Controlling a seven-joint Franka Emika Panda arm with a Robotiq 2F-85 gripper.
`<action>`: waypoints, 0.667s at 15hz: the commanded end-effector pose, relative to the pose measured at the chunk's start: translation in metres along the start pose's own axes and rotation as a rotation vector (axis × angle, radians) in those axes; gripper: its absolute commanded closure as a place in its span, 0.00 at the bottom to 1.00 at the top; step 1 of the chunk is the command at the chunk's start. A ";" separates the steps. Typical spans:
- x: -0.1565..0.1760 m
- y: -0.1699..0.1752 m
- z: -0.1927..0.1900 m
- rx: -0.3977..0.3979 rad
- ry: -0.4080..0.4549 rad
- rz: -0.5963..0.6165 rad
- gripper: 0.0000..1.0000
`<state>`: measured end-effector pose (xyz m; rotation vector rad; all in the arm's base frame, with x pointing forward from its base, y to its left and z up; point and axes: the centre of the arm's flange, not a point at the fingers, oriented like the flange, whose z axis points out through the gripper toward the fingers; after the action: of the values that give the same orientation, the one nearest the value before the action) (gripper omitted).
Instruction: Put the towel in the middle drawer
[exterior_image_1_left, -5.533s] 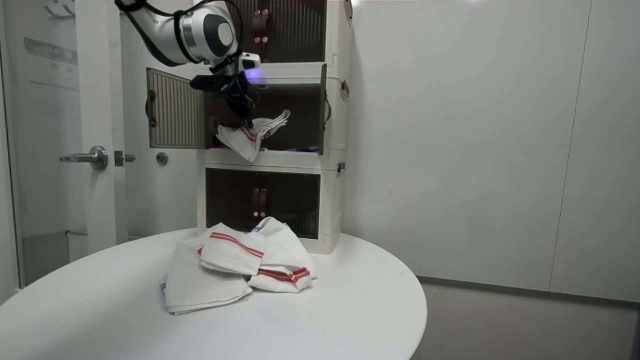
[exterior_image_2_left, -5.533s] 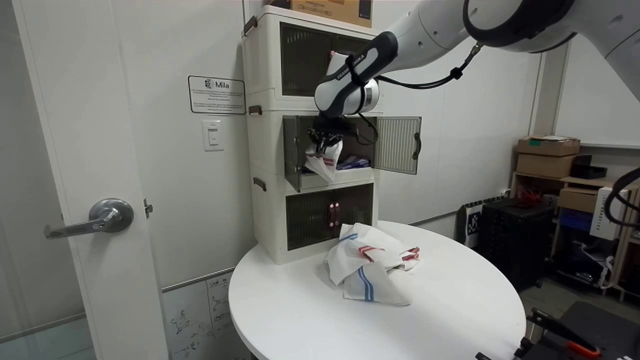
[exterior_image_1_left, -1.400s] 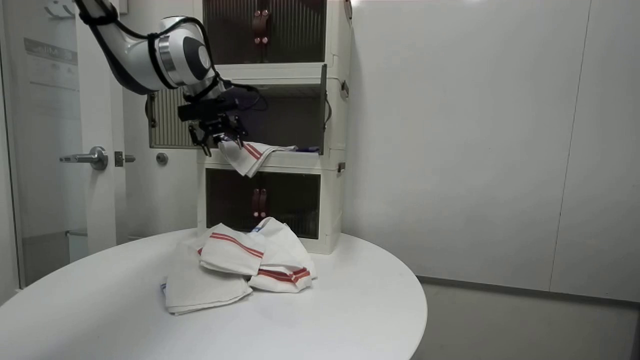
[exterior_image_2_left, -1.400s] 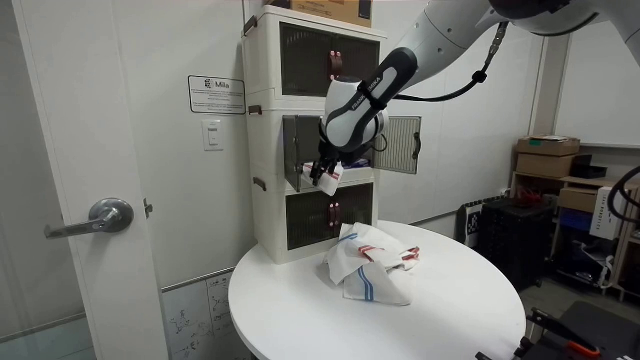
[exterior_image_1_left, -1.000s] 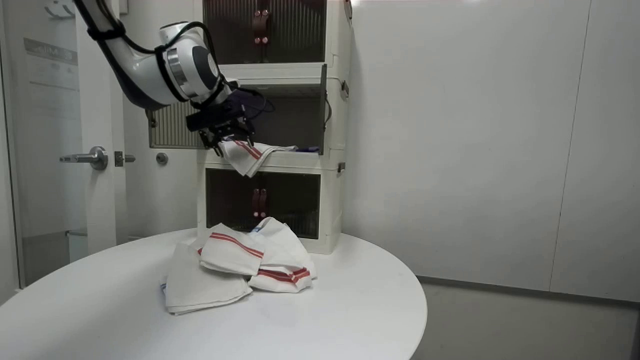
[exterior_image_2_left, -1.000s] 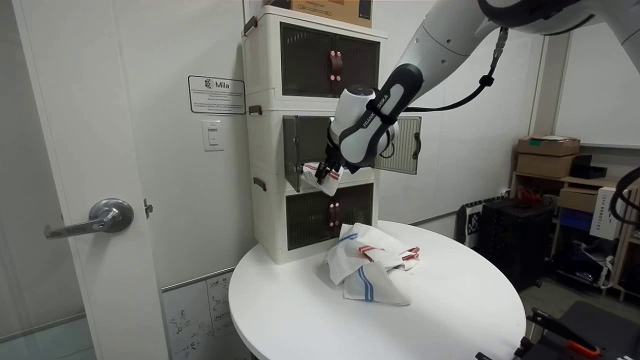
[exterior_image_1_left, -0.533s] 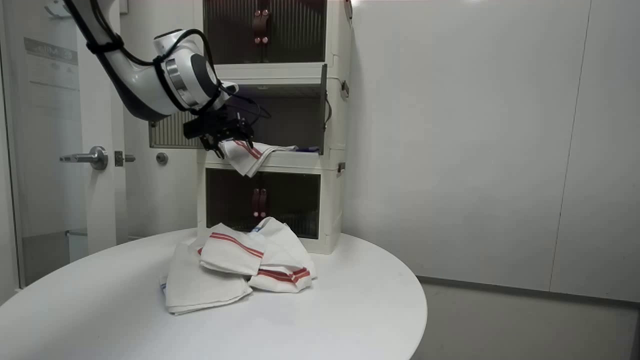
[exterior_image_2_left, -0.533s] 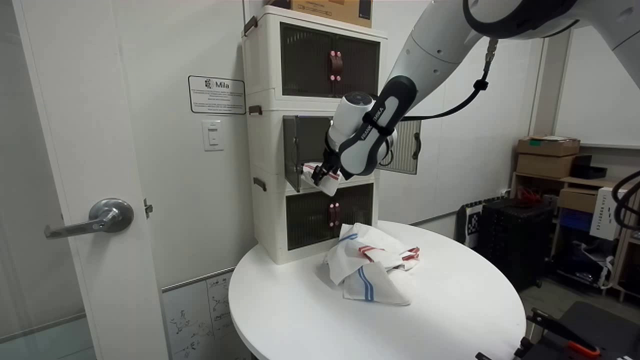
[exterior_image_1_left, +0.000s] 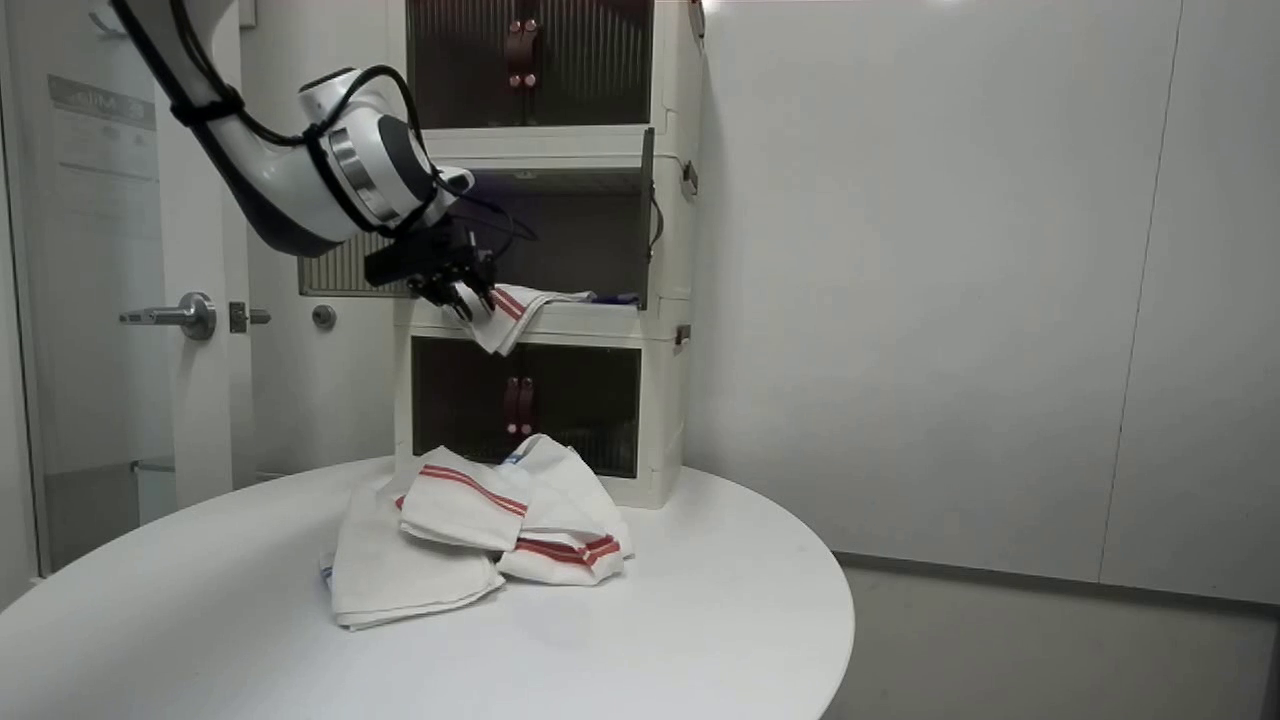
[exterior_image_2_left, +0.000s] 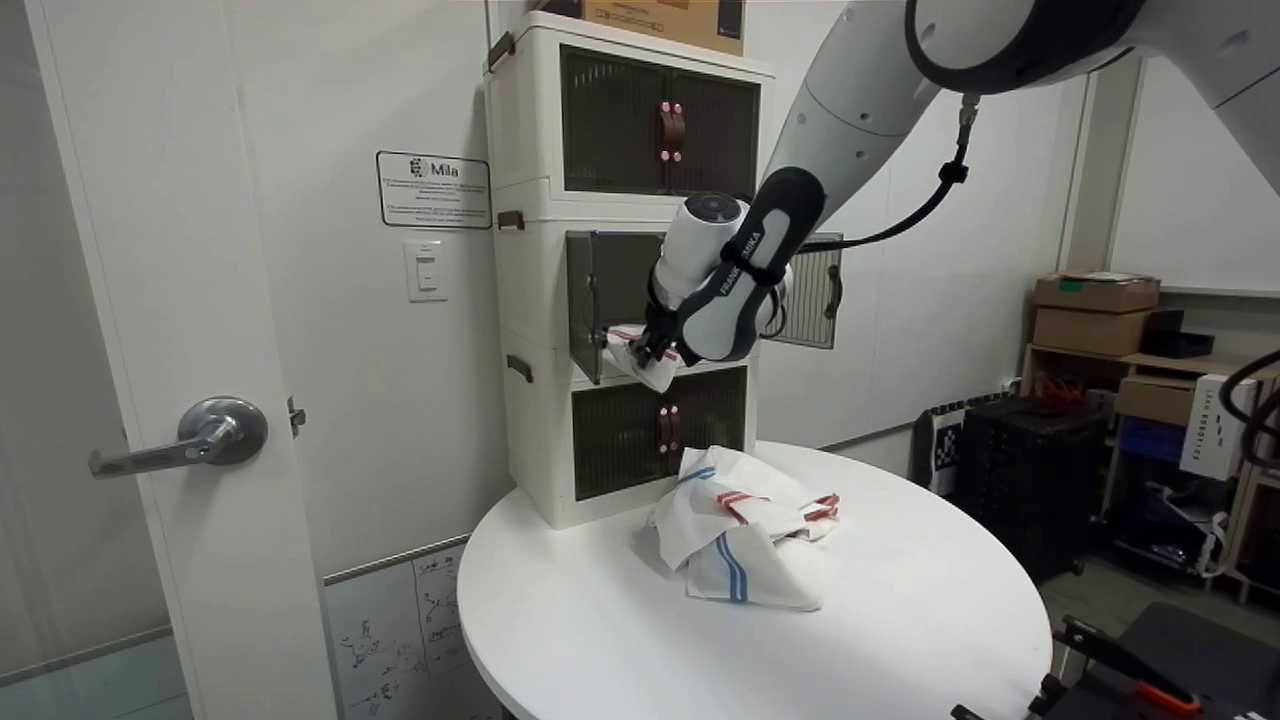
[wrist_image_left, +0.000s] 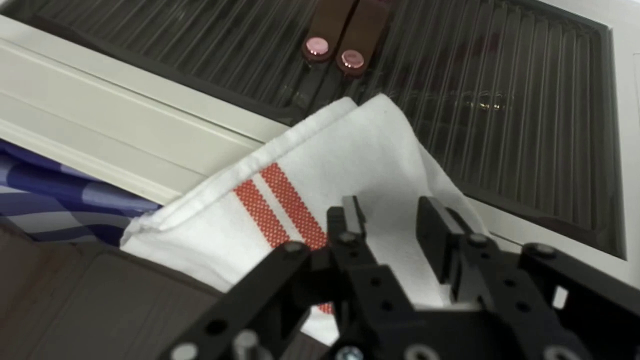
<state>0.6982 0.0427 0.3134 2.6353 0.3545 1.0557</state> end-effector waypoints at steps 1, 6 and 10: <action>0.001 -0.002 0.000 -0.025 0.030 0.026 0.93; 0.012 0.012 -0.005 -0.049 0.046 0.091 0.96; 0.022 0.025 -0.011 -0.044 0.055 0.150 0.94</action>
<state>0.7049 0.0298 0.3337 2.6221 0.1991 1.1219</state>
